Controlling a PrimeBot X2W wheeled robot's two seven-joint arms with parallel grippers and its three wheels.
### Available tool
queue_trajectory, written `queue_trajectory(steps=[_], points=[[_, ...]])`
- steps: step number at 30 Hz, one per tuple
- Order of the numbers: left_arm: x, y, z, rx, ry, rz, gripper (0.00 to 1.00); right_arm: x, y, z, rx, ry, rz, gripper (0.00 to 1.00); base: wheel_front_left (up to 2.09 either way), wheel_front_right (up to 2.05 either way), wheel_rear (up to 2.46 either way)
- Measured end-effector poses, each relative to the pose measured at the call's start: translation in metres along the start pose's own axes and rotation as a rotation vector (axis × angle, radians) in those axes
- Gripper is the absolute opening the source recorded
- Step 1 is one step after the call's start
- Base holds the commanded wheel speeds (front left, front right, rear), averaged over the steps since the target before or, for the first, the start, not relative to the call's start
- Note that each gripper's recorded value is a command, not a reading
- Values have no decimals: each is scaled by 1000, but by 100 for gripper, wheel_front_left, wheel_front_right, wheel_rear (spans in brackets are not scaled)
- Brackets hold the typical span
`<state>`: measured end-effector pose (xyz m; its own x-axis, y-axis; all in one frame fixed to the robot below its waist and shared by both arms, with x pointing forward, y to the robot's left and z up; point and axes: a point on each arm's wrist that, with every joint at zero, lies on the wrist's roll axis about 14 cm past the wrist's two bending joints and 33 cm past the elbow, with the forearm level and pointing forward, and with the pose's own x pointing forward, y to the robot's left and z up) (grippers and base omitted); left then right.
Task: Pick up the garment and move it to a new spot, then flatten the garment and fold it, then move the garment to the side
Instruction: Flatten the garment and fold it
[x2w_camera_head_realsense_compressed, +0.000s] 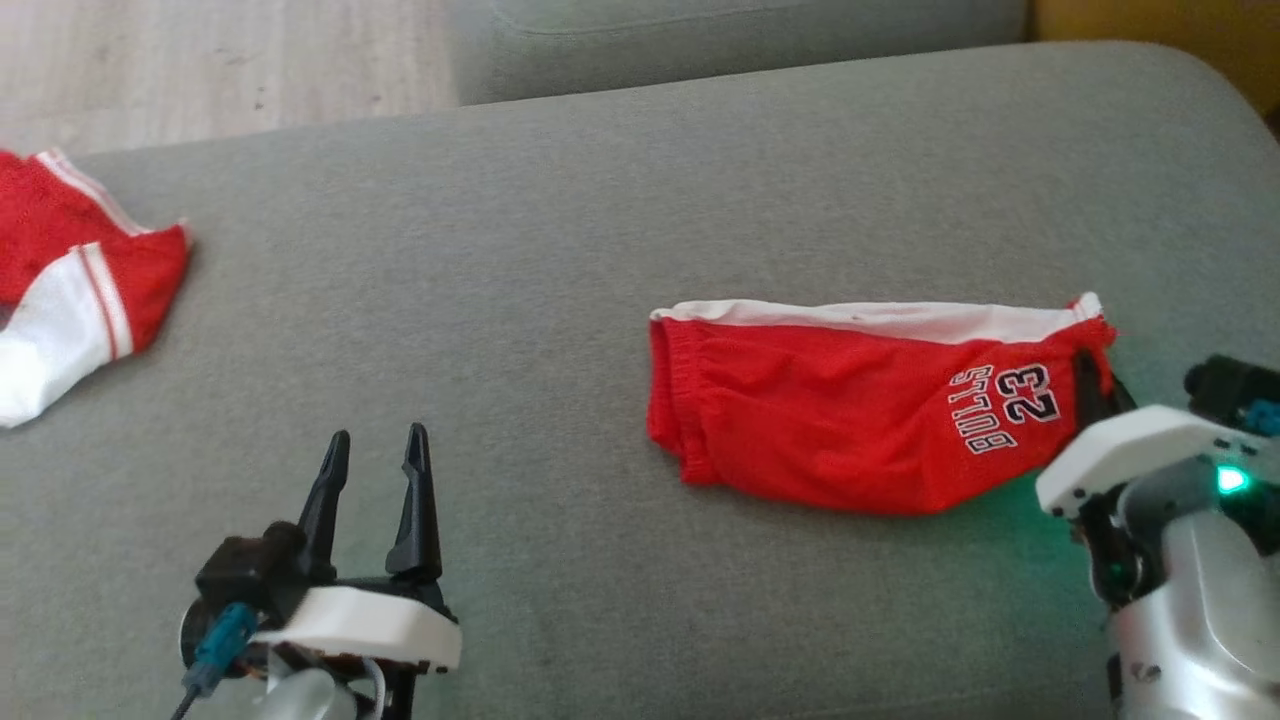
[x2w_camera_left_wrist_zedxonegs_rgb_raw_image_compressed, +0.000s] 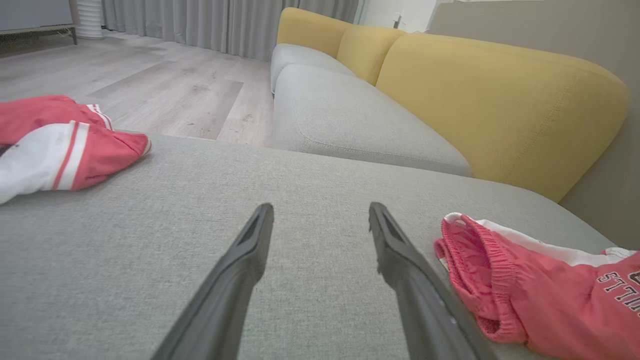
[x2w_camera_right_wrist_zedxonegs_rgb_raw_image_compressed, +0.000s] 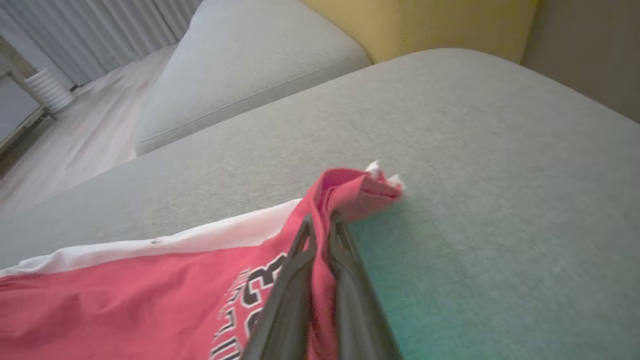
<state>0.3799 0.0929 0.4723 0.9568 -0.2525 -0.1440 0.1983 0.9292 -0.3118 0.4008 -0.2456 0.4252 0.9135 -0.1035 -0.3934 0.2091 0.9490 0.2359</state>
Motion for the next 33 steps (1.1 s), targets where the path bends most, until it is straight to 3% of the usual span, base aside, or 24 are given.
queue_trajectory(steps=[4,9,15,22,29,30,32,33], points=[[-8,9,4,-5,-16,35,100,11,45,13,-52,-7,116,0,0,0,0],[-19,22,9,-13,-37,82,100,17,133,32,-143,-29,344,0,0,0,0],[-31,34,12,-29,-55,132,100,-2,212,-12,-273,87,577,0,0,0,0],[-40,47,14,-35,-67,182,100,-23,226,-74,-379,246,654,0,0,0,0],[-45,44,4,-44,-44,176,100,-30,223,-73,-405,225,655,0,0,0,0],[-44,43,4,-44,-43,169,100,-31,223,-72,-405,221,656,13,0,0,0],[-42,40,4,-44,-43,158,100,-33,223,-70,-406,214,659,49,0,0,0],[-41,38,4,-44,-42,152,100,-35,223,-70,-407,211,661,100,0,0,0]])
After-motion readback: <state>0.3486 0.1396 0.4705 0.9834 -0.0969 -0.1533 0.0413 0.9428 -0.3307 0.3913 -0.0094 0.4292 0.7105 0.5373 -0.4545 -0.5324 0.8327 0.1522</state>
